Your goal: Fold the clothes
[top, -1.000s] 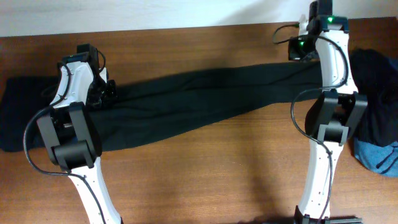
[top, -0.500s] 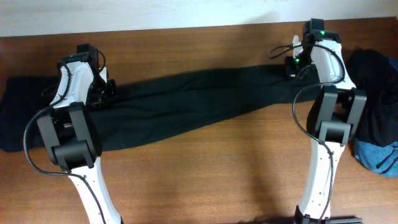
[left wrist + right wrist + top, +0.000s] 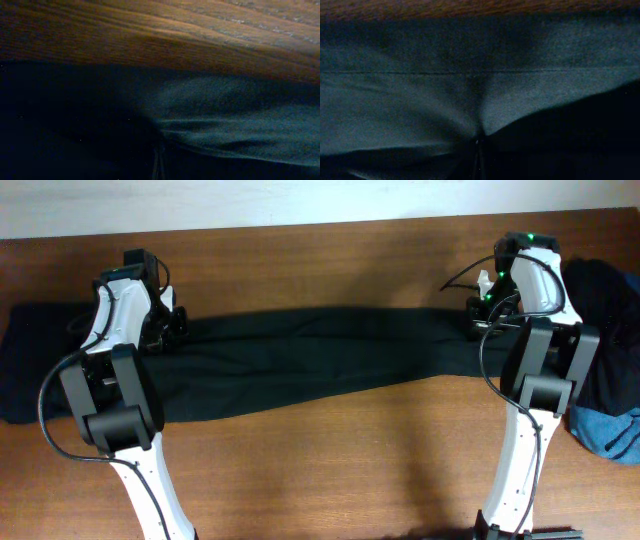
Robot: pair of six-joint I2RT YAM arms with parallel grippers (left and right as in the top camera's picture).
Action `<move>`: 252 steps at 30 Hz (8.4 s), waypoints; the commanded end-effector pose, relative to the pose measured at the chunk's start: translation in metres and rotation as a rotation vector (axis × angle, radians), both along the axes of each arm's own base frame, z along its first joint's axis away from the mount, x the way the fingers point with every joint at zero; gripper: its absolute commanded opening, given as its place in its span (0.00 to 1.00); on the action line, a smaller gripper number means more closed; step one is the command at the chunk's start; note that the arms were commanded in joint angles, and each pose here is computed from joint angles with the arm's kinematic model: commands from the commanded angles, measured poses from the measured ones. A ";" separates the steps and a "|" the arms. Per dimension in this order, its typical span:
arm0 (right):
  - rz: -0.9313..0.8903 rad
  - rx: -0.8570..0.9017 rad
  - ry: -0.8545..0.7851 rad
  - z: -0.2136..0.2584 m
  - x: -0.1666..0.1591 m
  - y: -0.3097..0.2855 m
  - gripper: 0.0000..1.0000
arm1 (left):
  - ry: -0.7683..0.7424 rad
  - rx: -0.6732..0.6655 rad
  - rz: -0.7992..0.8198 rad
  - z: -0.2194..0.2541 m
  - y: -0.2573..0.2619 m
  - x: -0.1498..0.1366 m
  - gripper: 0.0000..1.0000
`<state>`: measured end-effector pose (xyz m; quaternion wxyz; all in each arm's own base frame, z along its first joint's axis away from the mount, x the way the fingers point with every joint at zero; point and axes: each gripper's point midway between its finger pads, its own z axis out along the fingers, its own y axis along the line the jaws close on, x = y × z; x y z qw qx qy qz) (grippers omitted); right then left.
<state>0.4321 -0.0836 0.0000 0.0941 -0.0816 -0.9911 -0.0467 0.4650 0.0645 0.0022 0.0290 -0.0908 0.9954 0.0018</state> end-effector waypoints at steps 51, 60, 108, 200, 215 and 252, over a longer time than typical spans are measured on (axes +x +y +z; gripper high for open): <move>-0.352 -0.098 -0.273 0.232 -0.138 -0.043 0.99 | -0.228 0.197 0.089 0.265 -0.047 -0.119 0.85; -0.138 -0.016 -0.424 0.197 -0.086 -0.024 0.99 | -0.324 0.076 0.056 0.199 -0.027 -0.081 0.99; 0.082 0.070 -0.399 0.155 -0.056 0.025 0.99 | -0.484 0.073 0.012 0.101 0.121 -0.006 0.99; 0.066 -0.027 -0.064 -0.018 -0.047 -0.005 0.04 | -0.055 0.028 0.506 0.096 0.155 -0.179 0.01; 0.038 -0.008 -0.101 -0.018 -0.039 -0.010 0.33 | 0.041 0.010 0.538 0.070 0.166 -0.187 0.60; -0.439 -0.098 -0.251 0.078 0.016 -0.056 0.99 | -0.134 -0.055 0.275 0.158 0.086 -0.096 0.87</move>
